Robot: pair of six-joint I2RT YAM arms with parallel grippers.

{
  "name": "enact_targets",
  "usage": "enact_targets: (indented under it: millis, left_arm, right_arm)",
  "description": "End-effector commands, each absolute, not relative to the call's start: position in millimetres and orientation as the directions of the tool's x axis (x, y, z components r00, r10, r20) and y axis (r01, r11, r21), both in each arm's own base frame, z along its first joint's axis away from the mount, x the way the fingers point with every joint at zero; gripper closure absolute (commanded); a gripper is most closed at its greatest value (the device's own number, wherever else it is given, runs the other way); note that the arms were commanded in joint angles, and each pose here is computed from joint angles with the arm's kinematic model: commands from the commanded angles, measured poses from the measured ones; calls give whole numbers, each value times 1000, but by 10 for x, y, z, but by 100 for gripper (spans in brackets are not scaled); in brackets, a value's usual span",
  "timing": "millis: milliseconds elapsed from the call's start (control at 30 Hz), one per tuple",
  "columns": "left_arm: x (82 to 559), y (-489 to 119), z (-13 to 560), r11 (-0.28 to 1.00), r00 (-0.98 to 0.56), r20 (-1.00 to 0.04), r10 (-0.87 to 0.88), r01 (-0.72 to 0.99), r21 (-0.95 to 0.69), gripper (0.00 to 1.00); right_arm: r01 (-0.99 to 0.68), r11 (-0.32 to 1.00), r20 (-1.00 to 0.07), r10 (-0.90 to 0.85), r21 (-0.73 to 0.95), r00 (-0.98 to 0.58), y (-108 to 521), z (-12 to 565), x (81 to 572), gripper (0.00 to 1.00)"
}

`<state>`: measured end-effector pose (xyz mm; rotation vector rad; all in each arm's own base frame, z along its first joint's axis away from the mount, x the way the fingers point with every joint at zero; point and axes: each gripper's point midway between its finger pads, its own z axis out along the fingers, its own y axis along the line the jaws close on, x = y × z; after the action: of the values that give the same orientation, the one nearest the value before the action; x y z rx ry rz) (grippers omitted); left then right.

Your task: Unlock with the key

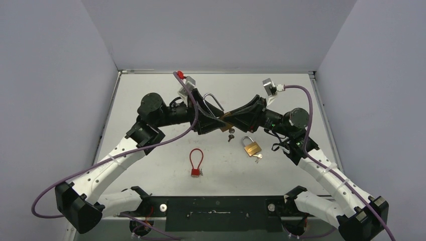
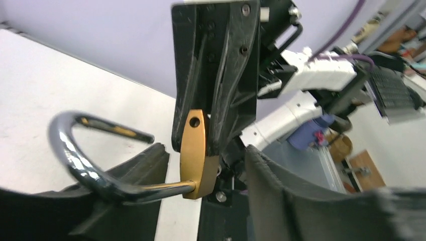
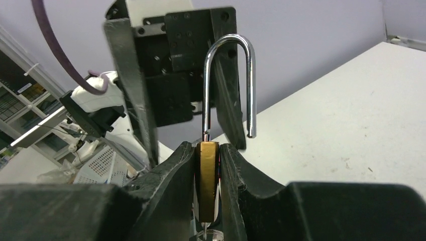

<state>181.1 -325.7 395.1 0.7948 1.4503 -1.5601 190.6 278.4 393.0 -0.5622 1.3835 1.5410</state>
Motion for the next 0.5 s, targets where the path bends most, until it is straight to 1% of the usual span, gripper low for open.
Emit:
enact_targets:
  millis: [0,67,133,300,367,467]
  left_arm:
    - [2083,-3006,4163,240,-309,-909,-281,894,-378,36]
    - [2226,-2889,4121,333,-301,-903,-307,855,-398,26]
    - [2412,-2759,4005,445,-311,-896,-318,785,-431,22]
    - [2755,-2516,3672,642,-351,-886,-303,612,-462,20]
    - [2851,-2448,3521,700,-377,-884,-278,550,-455,20]
    - [2935,-2389,3341,755,-408,-883,-231,497,-427,24]
  right_arm:
    - [-882,144,-855,357,448,-376,2725,3977,1960,100]
    - [-883,153,-865,333,443,-376,2731,3914,1969,100]
    - [-891,157,-878,309,426,-366,2735,3866,1955,100]
    - [-916,147,-909,253,374,-331,2735,3827,1878,100]
    - [-922,156,-919,235,356,-315,2724,3827,1866,100]
    - [-927,193,-937,204,322,-283,2696,3802,1888,100]
